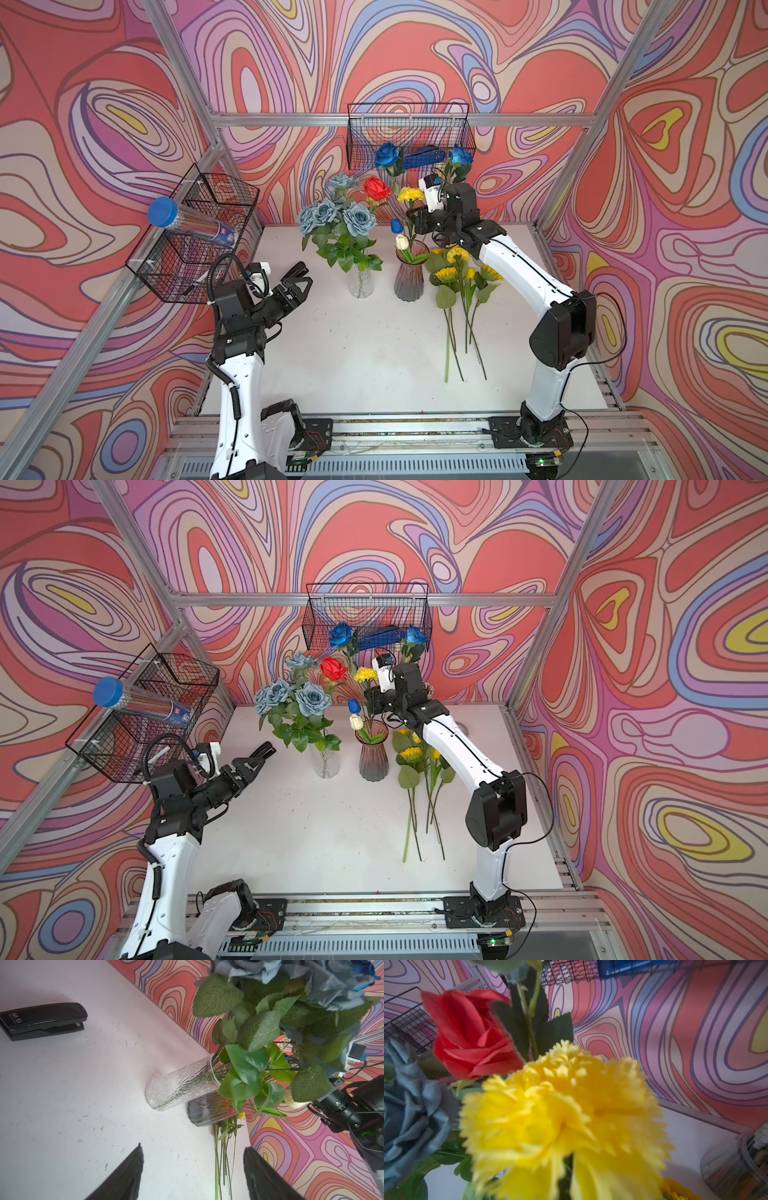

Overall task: Pick out yellow flowers from the vase
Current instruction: Pick up the flower from the vase, then place the flower at the center of the board.

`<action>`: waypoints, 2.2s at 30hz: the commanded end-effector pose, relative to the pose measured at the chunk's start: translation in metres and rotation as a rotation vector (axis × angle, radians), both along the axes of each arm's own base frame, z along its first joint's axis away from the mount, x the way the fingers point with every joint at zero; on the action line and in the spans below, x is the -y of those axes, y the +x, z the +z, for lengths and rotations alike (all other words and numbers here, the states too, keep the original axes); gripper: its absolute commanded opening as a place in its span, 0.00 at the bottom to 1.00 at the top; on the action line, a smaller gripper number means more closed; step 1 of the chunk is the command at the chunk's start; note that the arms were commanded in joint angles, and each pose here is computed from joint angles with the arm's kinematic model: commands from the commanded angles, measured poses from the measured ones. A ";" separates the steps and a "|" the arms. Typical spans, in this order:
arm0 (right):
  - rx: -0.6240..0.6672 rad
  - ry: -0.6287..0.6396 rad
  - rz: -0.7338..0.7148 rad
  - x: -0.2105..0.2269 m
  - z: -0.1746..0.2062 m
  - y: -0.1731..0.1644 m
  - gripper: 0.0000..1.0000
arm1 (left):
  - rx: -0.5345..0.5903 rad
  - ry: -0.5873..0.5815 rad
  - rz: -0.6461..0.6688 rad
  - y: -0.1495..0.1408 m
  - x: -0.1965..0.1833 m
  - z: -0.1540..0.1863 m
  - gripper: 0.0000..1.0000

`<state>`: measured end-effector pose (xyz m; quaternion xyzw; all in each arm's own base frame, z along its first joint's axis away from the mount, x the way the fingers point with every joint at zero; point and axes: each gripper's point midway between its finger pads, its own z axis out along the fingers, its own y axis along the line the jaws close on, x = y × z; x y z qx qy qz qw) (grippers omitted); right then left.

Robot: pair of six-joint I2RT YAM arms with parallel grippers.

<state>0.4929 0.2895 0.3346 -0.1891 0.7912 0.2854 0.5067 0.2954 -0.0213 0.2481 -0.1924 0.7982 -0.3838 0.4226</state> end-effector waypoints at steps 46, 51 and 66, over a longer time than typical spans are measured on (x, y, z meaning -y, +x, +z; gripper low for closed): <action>0.392 0.062 -0.237 0.149 0.160 -0.217 0.00 | 0.006 -0.016 -0.004 0.000 0.000 -0.003 0.77; 0.237 -0.023 -0.303 0.162 0.110 -0.213 0.00 | 0.007 -0.013 0.001 0.000 -0.001 -0.003 0.77; -0.048 -0.120 -0.257 0.141 0.029 -0.190 0.00 | 0.022 -0.011 -0.002 0.005 -0.002 -0.002 0.77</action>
